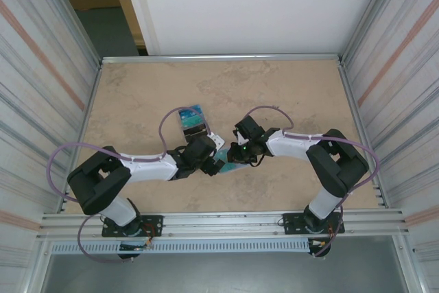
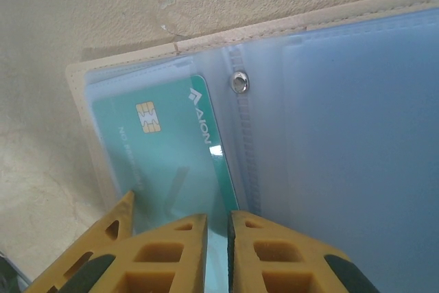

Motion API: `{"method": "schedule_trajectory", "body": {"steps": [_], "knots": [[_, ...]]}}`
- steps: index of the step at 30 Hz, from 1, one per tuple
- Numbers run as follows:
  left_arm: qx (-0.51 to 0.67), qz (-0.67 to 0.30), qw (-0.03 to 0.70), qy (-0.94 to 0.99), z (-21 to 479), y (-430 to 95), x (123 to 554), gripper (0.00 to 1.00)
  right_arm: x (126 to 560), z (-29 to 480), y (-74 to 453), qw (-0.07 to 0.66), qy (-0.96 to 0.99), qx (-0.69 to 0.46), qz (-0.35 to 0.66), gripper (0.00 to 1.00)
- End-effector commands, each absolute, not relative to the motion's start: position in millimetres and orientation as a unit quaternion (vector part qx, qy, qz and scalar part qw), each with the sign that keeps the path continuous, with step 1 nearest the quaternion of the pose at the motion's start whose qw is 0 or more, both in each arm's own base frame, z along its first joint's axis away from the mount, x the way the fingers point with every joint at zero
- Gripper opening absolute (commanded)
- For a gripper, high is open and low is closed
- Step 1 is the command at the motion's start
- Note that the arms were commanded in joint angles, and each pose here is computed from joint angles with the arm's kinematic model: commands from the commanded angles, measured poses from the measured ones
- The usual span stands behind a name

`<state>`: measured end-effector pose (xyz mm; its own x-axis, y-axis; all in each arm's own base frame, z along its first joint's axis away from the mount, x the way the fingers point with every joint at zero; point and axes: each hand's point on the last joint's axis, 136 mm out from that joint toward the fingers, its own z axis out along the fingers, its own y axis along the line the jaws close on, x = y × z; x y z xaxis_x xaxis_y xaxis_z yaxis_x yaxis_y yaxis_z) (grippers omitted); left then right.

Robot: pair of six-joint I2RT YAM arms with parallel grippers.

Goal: Take the credit cards out of the card holder

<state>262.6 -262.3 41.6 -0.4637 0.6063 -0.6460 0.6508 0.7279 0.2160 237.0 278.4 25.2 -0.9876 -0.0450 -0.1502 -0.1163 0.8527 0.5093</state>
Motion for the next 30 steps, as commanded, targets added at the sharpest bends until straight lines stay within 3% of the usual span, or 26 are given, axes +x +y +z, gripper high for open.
{"method": "schedule_trajectory", "body": {"steps": [1, 16, 30], "knots": [[0.379, -0.011, 0.348, 0.857, 33, -250, 258, 0.99, 240, 24, 278, 0.067, 0.96, -0.039, 0.267, 0.16], [0.372, 0.0, 0.348, 0.861, 35, -243, 260, 0.99, 238, 19, 266, 0.066, 0.961, -0.026, 0.267, 0.16], [0.364, 0.001, 0.34, 0.867, 33, -240, 258, 0.99, 226, 30, 285, 0.049, 0.938, -0.03, 0.341, 0.13]]}}
